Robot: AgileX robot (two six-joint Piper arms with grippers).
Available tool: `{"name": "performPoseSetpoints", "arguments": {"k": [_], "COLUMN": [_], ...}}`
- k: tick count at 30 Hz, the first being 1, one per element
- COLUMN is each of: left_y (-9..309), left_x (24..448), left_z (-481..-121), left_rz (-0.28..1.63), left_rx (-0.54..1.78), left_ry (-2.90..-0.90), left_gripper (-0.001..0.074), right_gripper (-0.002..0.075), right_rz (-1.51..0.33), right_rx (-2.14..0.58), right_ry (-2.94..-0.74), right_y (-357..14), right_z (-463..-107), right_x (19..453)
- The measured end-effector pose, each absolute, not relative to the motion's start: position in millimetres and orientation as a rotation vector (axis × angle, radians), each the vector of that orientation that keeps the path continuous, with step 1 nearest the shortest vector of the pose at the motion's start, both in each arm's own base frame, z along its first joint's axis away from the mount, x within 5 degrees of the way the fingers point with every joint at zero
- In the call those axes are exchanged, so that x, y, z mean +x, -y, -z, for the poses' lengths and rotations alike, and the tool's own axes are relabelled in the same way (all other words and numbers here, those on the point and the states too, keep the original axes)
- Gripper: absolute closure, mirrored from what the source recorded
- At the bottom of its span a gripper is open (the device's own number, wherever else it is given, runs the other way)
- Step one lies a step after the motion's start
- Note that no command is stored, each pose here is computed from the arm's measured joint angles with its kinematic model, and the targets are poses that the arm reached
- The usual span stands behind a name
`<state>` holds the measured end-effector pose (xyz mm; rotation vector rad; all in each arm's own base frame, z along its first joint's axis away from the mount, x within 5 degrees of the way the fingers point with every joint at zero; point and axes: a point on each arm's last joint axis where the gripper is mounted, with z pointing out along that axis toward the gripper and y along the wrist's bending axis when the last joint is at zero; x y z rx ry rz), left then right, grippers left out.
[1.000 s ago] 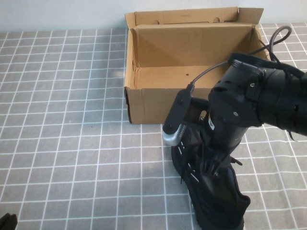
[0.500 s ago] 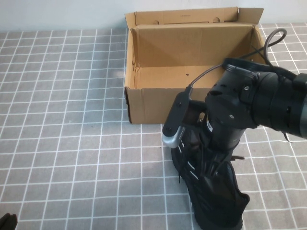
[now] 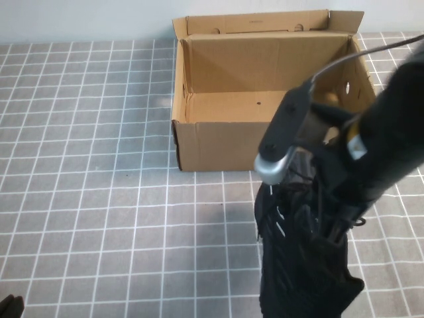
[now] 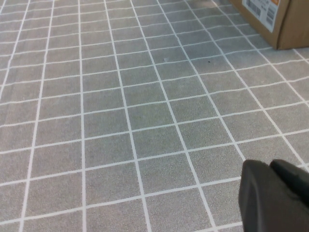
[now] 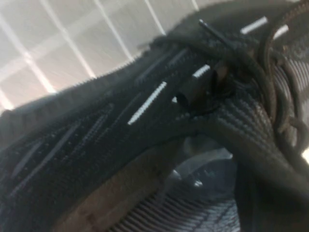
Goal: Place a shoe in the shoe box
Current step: Pick up the shoe from the table, then hand over the shoe
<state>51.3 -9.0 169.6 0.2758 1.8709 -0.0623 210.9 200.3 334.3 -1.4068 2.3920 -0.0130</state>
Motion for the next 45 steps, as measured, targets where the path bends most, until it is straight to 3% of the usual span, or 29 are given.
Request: {"name": "performPoseSetpoints", "arguments": {"k": [5, 11, 24, 30, 35, 39, 45], "left_y": [9, 9, 10, 14, 11, 13, 18], "left_x": [51, 51, 52, 55, 55, 52, 52], "left_z": [-170, -170, -174, -195, -209, -221, -277], "left_rz": [0.062, 0.062, 0.079, 0.402, 0.448, 0.491, 0.479], "left_rx": [0.276, 0.276, 0.26, -0.032, -0.1, -0.11, -0.036], "left_ry": [-1.871, -1.871, -1.825, -1.623, -1.463, -1.503, -1.642], "left_gripper": [0.0735, 0.0735, 0.0735, 0.0735, 0.0735, 0.0735, 0.0735], "right_gripper": [0.0722, 0.0722, 0.0723, 0.0723, 0.0724, 0.0724, 0.0724], "right_rz": [-0.138, -0.195, -0.189, -0.211, -0.24, -0.225, -0.198], "right_rx": [-1.427, -1.382, -1.382, -1.328, -1.255, -1.228, -1.175], "right_ry": [-2.27, -2.171, -2.098, -2.106, -2.112, -2.139, -2.146], "right_y": [-195, -198, -205, -215, -232, -244, -253], "right_z": [-368, -394, -395, -400, -412, -416, -424], "right_x": [193, 194, 202, 211, 228, 242, 264]}}
